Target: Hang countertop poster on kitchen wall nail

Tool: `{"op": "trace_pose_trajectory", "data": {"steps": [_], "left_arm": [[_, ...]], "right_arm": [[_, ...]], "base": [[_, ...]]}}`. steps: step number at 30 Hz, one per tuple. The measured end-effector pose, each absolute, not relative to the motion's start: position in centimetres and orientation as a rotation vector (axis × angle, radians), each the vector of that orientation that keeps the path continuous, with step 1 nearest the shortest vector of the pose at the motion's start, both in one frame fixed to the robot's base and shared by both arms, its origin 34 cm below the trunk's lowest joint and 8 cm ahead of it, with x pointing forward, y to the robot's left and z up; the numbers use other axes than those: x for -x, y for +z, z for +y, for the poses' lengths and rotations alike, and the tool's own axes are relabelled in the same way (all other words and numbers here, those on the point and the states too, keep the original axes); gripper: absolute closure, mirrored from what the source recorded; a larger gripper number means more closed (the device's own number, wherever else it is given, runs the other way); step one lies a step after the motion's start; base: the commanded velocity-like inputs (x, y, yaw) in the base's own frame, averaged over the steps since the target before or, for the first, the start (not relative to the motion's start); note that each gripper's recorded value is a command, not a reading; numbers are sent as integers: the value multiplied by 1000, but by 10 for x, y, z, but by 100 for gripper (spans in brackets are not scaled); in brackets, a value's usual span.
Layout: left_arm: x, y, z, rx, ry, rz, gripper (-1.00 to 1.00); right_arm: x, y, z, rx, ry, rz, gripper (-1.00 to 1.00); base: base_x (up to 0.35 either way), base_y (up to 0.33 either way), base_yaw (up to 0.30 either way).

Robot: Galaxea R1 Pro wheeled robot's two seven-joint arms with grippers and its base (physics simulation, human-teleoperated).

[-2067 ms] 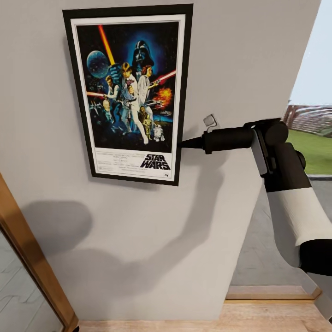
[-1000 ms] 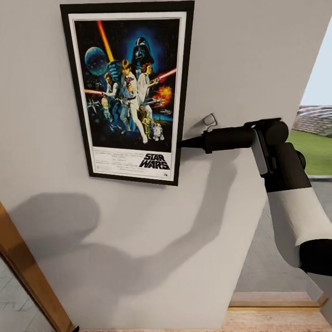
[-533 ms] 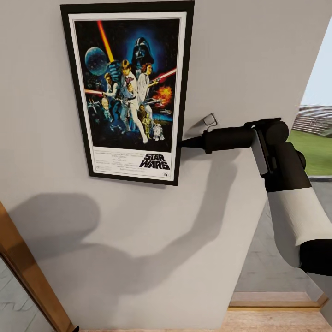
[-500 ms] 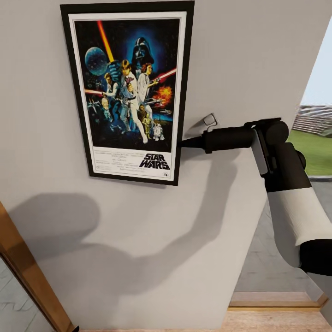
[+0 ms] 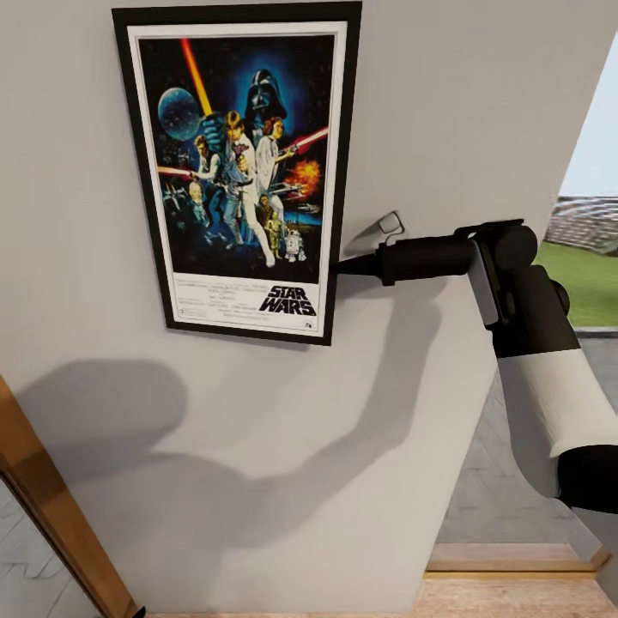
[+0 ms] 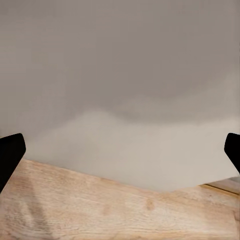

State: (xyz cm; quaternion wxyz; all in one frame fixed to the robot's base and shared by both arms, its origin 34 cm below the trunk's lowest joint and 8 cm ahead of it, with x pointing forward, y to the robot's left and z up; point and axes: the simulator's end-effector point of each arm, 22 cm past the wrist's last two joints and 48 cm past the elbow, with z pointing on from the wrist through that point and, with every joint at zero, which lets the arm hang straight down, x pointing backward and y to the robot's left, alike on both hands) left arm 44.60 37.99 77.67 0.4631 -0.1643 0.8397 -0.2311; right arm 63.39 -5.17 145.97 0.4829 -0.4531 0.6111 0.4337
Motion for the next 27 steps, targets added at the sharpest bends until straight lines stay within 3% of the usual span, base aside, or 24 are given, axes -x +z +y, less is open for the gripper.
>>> {"op": "trace_pose_trajectory", "data": {"steps": [27], "left_arm": [[-446,777,380,404,-568,2064,-100]], "right_arm": [[-626,1447,-51,1127,1038,1480,100]], "base": [[0,0,0]]}}
